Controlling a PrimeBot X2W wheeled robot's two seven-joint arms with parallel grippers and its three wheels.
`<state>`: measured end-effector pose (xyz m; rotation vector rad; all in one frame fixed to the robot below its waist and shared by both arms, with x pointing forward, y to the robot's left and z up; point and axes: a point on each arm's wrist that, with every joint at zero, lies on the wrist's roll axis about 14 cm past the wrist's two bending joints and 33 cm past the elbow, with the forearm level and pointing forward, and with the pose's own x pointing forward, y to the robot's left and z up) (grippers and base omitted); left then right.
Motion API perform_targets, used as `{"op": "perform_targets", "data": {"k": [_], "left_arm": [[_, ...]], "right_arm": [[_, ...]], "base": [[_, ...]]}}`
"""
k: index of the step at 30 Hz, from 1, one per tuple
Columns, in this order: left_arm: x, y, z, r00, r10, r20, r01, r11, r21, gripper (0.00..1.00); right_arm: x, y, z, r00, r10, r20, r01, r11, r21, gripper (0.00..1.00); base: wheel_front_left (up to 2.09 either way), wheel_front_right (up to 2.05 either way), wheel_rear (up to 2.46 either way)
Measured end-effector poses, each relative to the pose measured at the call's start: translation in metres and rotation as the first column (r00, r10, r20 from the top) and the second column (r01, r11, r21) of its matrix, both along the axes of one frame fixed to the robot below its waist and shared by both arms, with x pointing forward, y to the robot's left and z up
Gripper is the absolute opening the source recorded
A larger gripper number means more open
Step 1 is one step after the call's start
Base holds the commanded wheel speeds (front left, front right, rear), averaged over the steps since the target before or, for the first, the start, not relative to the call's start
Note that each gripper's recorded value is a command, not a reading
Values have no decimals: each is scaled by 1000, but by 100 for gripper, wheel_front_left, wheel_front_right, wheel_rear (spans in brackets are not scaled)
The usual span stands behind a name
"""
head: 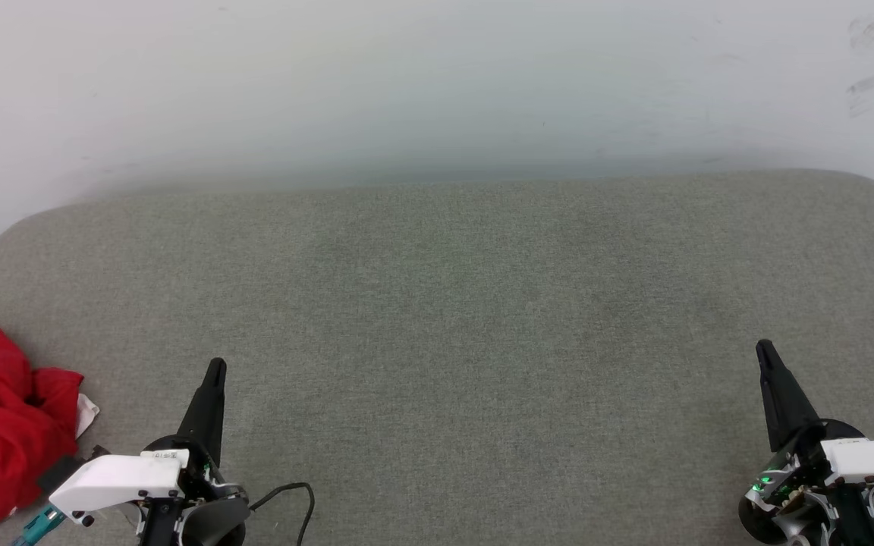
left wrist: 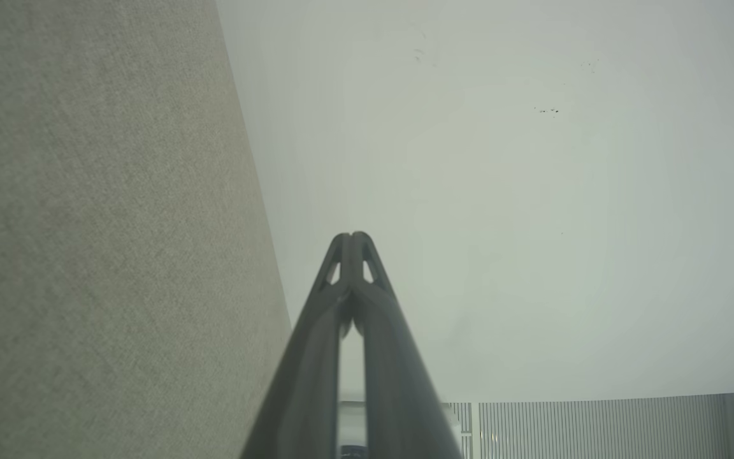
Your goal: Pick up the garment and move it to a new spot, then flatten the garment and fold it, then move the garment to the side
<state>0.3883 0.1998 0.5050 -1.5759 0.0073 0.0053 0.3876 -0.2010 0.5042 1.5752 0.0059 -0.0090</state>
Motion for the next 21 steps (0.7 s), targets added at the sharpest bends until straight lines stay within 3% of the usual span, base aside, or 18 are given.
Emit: {"op": "perform_targets", "data": {"k": [12,13,21], "left_arm": [[0,0,0,1000,0,0,0,1000,0,0],[0,0,0,1000,0,0,0,1000,0,100],[-6,-5,-11,1000,2,-31,-2,1000,1,100]], "right_arm": [[0,0,0,1000,0,0,0,1000,0,0],[0,0,0,1000,0,0,0,1000,0,100],[-7,2,-13,999,-9,-36,9,1000,-1,100]], "base": [[0,0,0],[0,0,0],[0,0,0]]}}
